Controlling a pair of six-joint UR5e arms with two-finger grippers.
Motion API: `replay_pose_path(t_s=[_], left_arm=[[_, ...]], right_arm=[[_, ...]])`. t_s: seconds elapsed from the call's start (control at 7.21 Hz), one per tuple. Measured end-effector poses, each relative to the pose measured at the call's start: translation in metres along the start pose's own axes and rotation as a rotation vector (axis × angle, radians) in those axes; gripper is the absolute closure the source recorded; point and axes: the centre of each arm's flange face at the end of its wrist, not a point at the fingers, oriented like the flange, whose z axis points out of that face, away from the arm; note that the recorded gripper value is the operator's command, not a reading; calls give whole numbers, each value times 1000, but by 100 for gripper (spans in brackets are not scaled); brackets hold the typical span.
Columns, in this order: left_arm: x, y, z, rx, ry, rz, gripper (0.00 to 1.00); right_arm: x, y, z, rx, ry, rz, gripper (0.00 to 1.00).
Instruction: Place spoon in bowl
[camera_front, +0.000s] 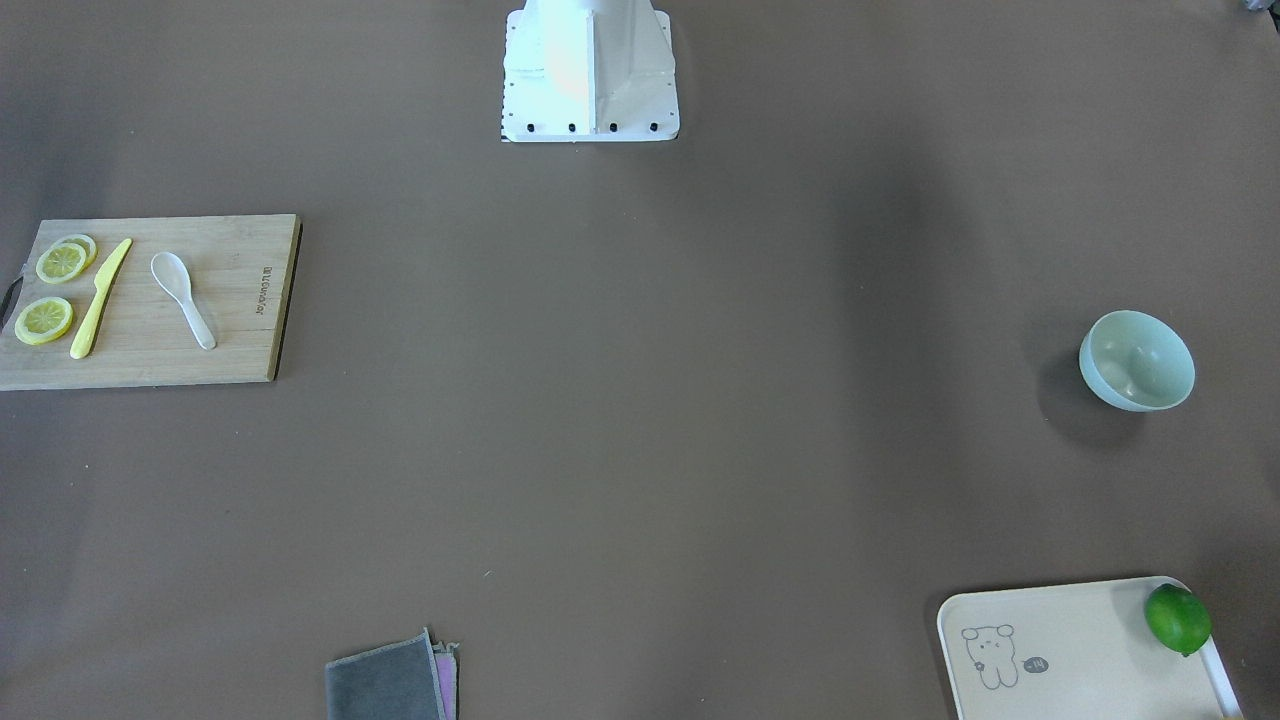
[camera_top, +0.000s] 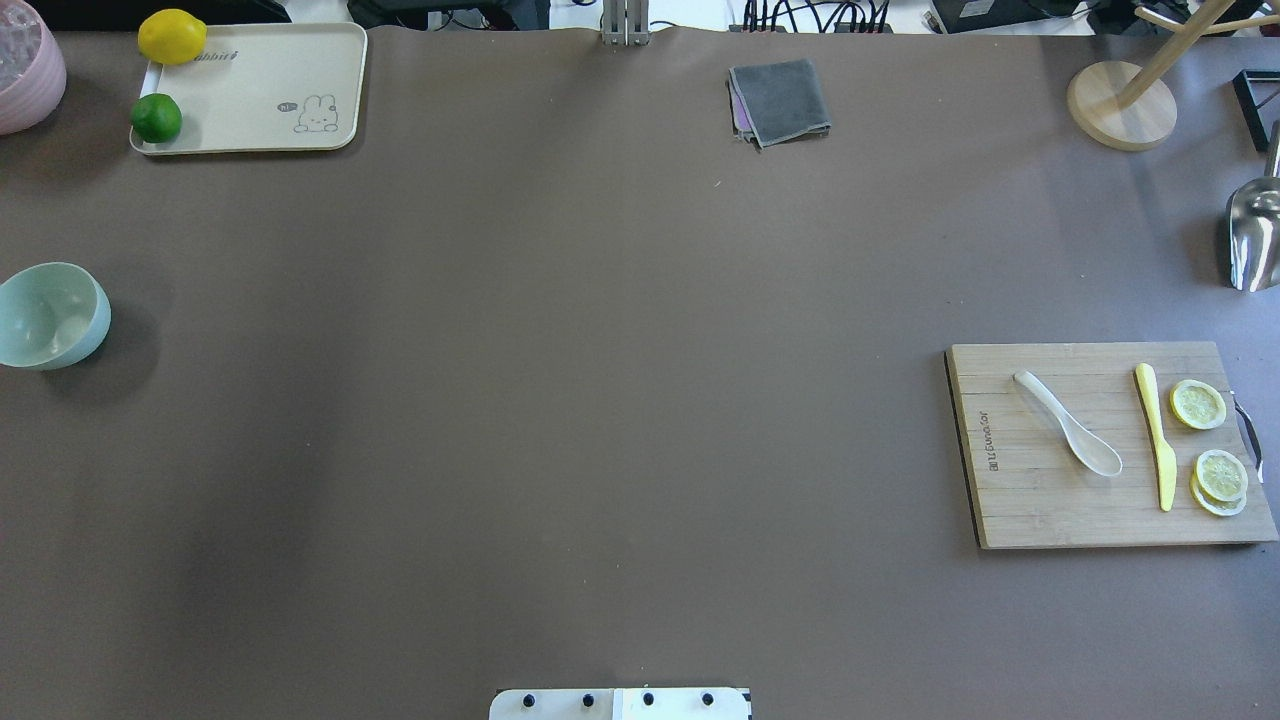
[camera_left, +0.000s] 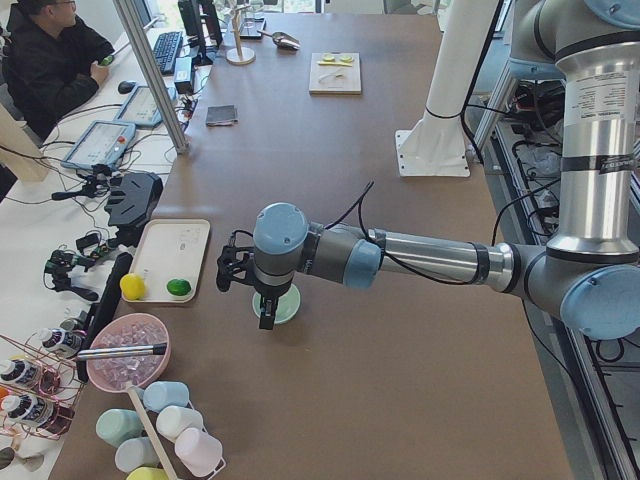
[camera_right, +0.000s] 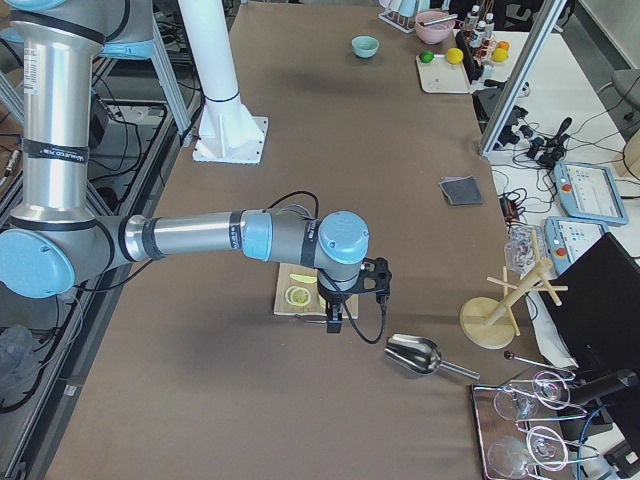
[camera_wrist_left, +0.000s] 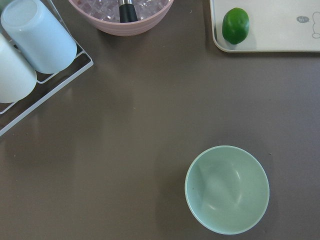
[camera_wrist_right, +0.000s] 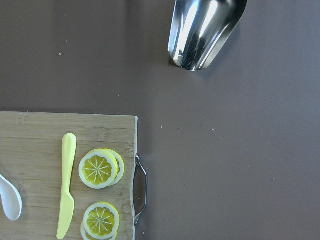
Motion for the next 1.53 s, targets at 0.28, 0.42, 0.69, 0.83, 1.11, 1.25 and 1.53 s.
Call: replay_pose_path(t_s=[0.28, 0.42, 0.69, 0.83, 1.11, 1.25, 1.53], left_arm=[[0, 0, 0, 0, -2, 0, 2], [-1, 0, 0, 0, -3, -1, 2], [-1, 0, 0, 0, -4, -2, 2], [-1, 0, 0, 1, -5, -2, 2], [-2, 0, 0, 1, -6, -4, 2], [-1, 0, 0, 0, -5, -4, 2], [-2, 4, 1, -3, -1, -7, 2]], right_arm=[[0, 0, 0, 0, -1, 0, 0], [0, 0, 0, 0, -2, 1, 0], [-1, 0, -1, 2, -4, 0, 0], [-2, 1, -3, 7, -6, -1, 0], [-3, 3, -8, 17, -7, -2, 0], [-3, 3, -8, 18, -7, -1, 0], [-3, 4, -8, 18, -6, 0, 0]])
